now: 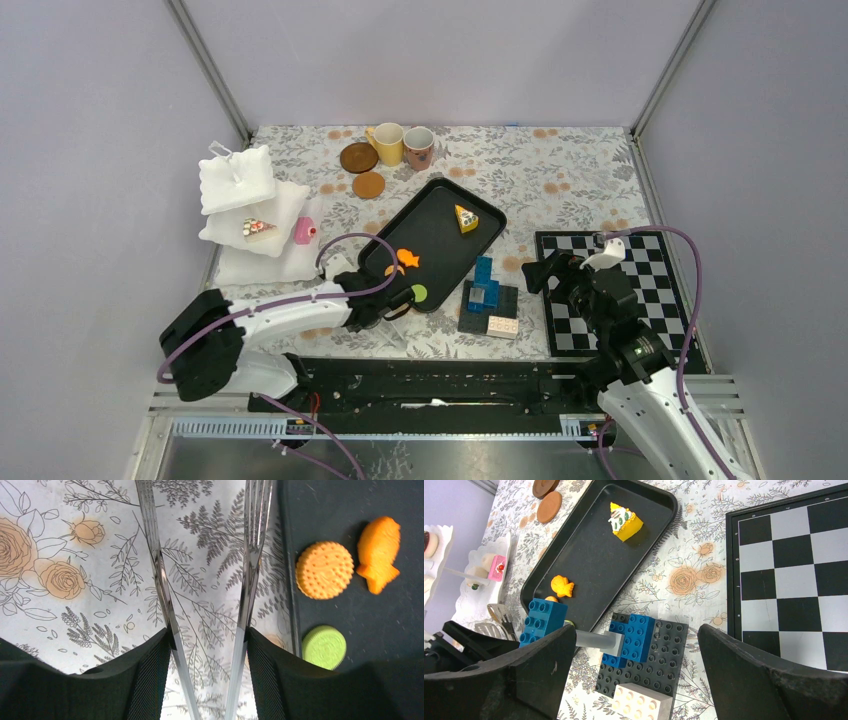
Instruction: Serve the afternoon tea
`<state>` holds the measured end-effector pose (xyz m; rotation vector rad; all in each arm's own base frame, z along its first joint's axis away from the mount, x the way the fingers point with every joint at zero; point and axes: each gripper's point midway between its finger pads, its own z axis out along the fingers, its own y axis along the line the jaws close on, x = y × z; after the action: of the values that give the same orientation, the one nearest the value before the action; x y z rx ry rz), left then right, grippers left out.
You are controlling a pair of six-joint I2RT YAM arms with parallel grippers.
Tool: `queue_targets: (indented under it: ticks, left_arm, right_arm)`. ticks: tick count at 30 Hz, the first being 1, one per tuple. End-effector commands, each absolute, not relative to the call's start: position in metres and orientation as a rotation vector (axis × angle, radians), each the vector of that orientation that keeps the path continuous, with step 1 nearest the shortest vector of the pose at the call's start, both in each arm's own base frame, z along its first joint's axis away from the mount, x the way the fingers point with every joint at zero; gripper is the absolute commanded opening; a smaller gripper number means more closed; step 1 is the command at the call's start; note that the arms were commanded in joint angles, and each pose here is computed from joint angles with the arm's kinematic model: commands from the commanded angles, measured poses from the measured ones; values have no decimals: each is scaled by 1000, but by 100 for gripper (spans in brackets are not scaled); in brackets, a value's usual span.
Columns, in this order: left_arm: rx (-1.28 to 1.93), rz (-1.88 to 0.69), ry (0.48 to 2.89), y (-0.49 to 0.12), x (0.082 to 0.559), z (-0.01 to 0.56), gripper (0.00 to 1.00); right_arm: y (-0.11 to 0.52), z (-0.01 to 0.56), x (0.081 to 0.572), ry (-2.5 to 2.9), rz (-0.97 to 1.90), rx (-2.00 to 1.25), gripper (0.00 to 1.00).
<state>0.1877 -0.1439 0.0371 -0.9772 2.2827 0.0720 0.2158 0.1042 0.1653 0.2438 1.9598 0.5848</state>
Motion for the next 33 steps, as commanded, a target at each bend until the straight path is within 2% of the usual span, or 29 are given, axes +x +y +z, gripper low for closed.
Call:
queue_targets:
  ticks: [1,4,15,20,33]
  left_arm:
    - [-867,-14,2348,-154,185,66,55]
    - [-775,-38,2348,-154,188,81,50]
    - [-63,-112,2254,-206,241,138,55]
    - [191,-79,2329,-240,265,125,58]
    - [217,-105,2393,-288,303,75,67]
  right_arm:
    - [108,169,216,1946,608,234,98]
    - [106,171,216,1938,601,238,98]
    - [101,164,219,1957,559,268,98]
    - [101,159,222,1983,536,266,98]
    - [102,160,222,1982,548,281,98]
